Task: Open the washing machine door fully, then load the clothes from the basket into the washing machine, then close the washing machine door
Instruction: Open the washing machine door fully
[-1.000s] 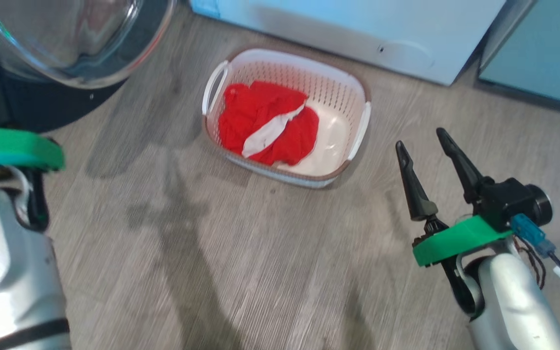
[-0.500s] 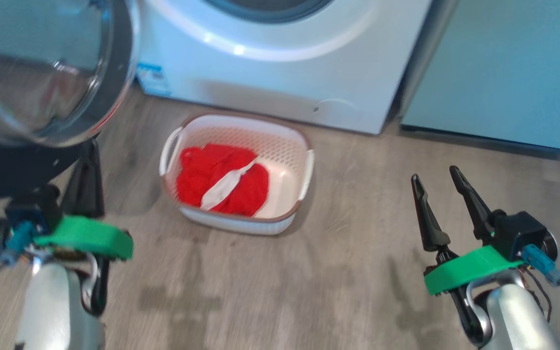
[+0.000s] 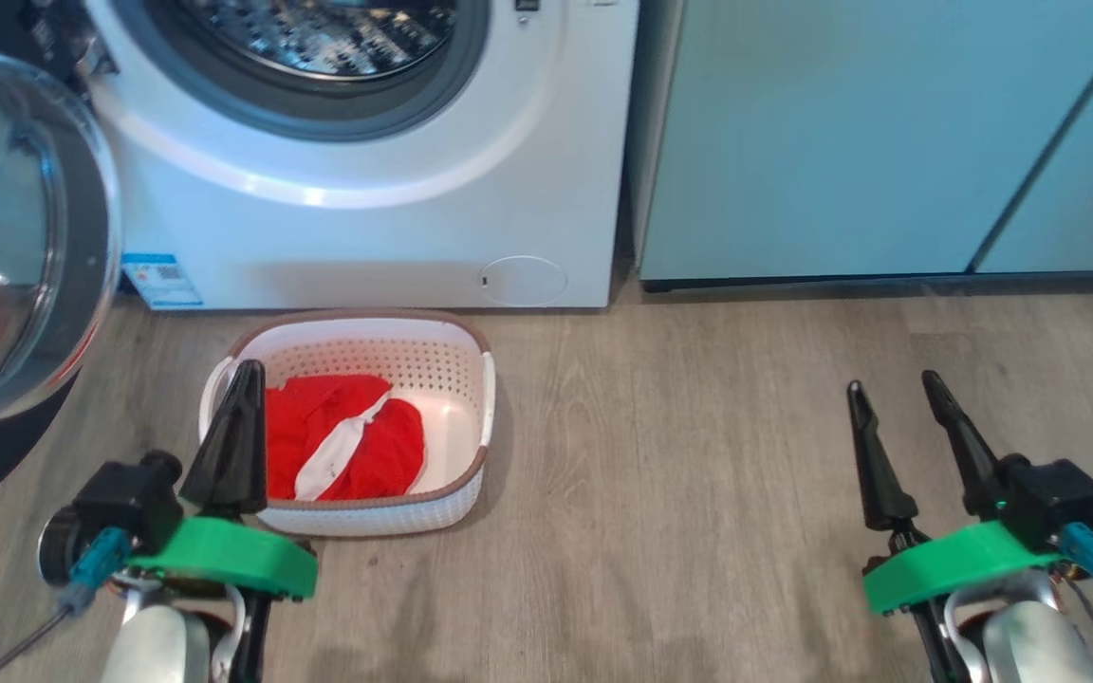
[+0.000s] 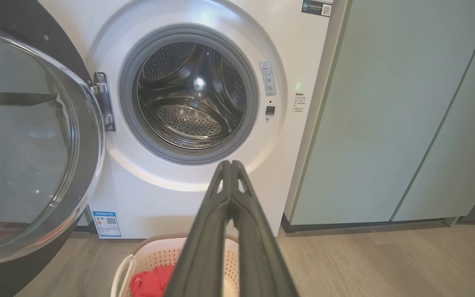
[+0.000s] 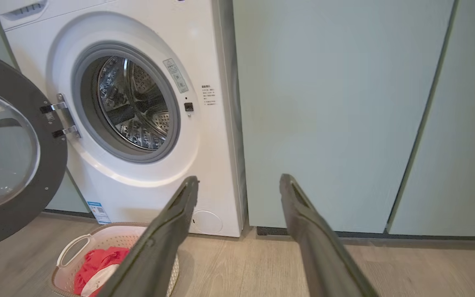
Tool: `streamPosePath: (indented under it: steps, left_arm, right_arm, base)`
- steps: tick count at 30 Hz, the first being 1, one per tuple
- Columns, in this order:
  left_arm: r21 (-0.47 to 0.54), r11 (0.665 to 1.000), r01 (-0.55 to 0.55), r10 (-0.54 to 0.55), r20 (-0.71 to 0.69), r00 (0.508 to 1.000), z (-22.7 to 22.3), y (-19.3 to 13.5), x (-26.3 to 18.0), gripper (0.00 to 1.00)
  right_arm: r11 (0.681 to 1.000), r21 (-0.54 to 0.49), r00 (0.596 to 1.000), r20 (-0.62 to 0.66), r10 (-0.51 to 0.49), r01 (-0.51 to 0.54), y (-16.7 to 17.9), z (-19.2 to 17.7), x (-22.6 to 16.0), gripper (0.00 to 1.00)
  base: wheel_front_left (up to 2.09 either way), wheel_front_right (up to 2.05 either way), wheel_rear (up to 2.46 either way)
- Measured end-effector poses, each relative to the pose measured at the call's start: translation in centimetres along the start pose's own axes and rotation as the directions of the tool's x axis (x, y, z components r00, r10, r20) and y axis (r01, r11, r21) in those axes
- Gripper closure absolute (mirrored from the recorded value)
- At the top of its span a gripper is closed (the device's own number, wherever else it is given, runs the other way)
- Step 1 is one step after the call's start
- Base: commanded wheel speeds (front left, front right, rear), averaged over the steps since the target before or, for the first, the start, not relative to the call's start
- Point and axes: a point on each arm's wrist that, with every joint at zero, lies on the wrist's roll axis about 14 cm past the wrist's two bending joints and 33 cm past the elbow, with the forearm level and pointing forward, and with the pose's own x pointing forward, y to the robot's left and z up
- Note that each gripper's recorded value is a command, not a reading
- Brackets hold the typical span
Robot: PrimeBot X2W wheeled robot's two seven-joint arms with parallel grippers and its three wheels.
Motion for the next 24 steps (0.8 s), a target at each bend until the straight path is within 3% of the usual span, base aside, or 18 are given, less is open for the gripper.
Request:
streamPosePath:
  steps: [11, 12, 13, 24]
  left_arm:
    - [-0.034, 0.999, 0.041, -0.040, 0.010, 0.999, 0.2, -2.8, -1.0, 1.00]
    - [-0.027, 0.999, 0.035, -0.034, 0.031, 0.999, 0.9, -2.9, -0.8, 0.18]
    - [-0.025, 0.999, 0.032, -0.032, 0.032, 0.999, 1.0, -2.9, -0.8, 0.00]
    - [-0.016, 1.000, 0.011, -0.010, 0.024, 1.000, 0.8, -2.7, -1.2, 0.00]
  right_arm:
    - [0.996, 0.014, 0.996, 0.023, -0.088, 0.087, -2.7, 0.8, -1.2, 0.00]
    - [0.996, 0.014, 0.996, 0.021, -0.087, 0.086, -2.6, 0.7, -1.2, 0.00]
    - [0.996, 0.015, 0.996, 0.021, -0.086, 0.086, -2.6, 0.7, -1.2, 0.00]
    - [0.996, 0.015, 0.996, 0.024, -0.083, 0.083, -2.5, 0.8, -1.0, 0.00]
  base:
    - [0.00, 0.00, 0.00]
    - [0.00, 0.00, 0.00]
    - [0.00, 0.00, 0.00]
    - [0.00, 0.00, 0.00]
